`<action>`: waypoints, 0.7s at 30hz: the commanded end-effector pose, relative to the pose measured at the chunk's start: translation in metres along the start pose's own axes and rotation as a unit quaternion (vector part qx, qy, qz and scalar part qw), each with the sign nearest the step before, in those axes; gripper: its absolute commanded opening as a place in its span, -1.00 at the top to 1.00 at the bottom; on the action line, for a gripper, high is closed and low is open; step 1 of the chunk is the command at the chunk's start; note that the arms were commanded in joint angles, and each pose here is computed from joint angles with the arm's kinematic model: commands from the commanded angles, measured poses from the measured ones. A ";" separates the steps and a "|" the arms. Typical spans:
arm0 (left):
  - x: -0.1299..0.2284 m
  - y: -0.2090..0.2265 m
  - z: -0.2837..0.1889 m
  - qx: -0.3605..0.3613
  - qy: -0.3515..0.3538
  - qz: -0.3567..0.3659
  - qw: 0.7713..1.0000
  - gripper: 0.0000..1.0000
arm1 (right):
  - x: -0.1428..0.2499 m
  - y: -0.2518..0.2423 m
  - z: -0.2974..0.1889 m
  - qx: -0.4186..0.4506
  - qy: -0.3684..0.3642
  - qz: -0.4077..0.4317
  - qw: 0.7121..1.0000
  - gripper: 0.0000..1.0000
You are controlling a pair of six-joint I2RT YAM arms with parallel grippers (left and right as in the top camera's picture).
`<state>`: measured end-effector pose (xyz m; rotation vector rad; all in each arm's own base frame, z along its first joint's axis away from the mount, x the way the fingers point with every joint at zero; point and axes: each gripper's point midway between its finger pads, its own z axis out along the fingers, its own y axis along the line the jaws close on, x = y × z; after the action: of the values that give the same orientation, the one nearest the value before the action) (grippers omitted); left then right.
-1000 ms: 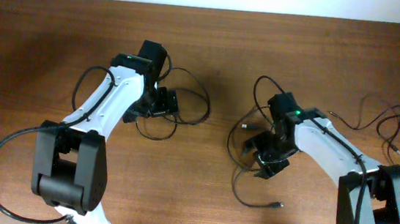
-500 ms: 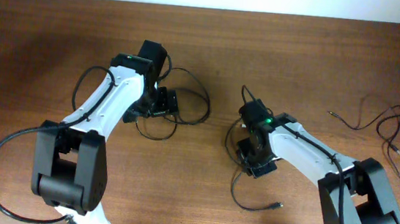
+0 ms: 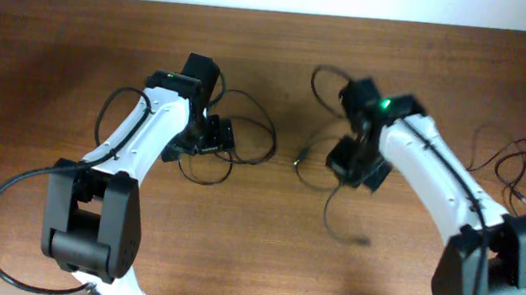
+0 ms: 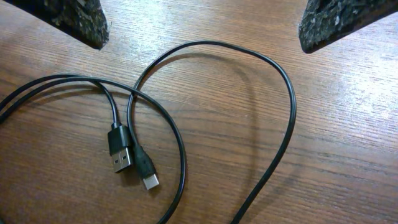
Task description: Untangle cables
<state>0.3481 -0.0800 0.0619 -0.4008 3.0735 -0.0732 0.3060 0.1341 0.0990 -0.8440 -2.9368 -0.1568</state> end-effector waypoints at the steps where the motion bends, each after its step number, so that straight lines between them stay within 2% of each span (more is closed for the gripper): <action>1: 0.000 -0.002 0.001 0.003 0.002 0.004 1.000 -0.98 | -0.028 0.010 -0.062 -0.029 -0.062 -0.092 0.993 0.92; 2: 0.000 -0.002 0.001 0.003 0.002 0.004 1.000 -0.98 | -0.048 -0.001 -0.095 -0.016 -0.106 -0.076 0.991 0.92; 6: 0.000 -0.002 0.001 0.003 0.002 0.004 1.000 -0.98 | -0.097 -0.041 -0.144 0.016 -0.193 -0.024 0.981 0.92; 9: 0.000 -0.002 0.001 0.003 0.002 0.004 1.000 -0.98 | -0.126 -0.074 -0.144 0.028 -0.197 -0.004 0.980 0.92; 14: 0.000 -0.002 0.001 0.003 0.002 0.004 1.000 -0.98 | -0.163 -0.128 -0.135 0.044 -0.187 0.078 0.978 0.92; 17: 0.000 -0.002 0.001 0.003 0.002 0.004 1.000 -0.98 | -0.176 -0.149 -0.122 0.055 -0.170 0.107 0.978 0.75; 18: 0.000 -0.002 0.001 0.003 0.002 0.004 1.000 -0.99 | -0.178 -0.152 -0.119 0.056 -0.164 0.111 0.979 0.40; 19: 0.000 -0.002 0.001 0.003 0.002 0.004 1.000 -0.98 | -0.178 -0.152 -0.116 0.058 -0.161 0.111 0.979 -0.23; 21: 0.000 -0.002 0.001 0.003 0.002 0.004 1.000 -0.98 | -0.179 -0.151 -0.114 0.059 -0.159 0.110 0.979 -0.76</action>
<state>0.3488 -0.0802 0.0619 -0.4004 3.0711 -0.0751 0.3803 -0.0990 0.1821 -1.2747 -3.0631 0.1647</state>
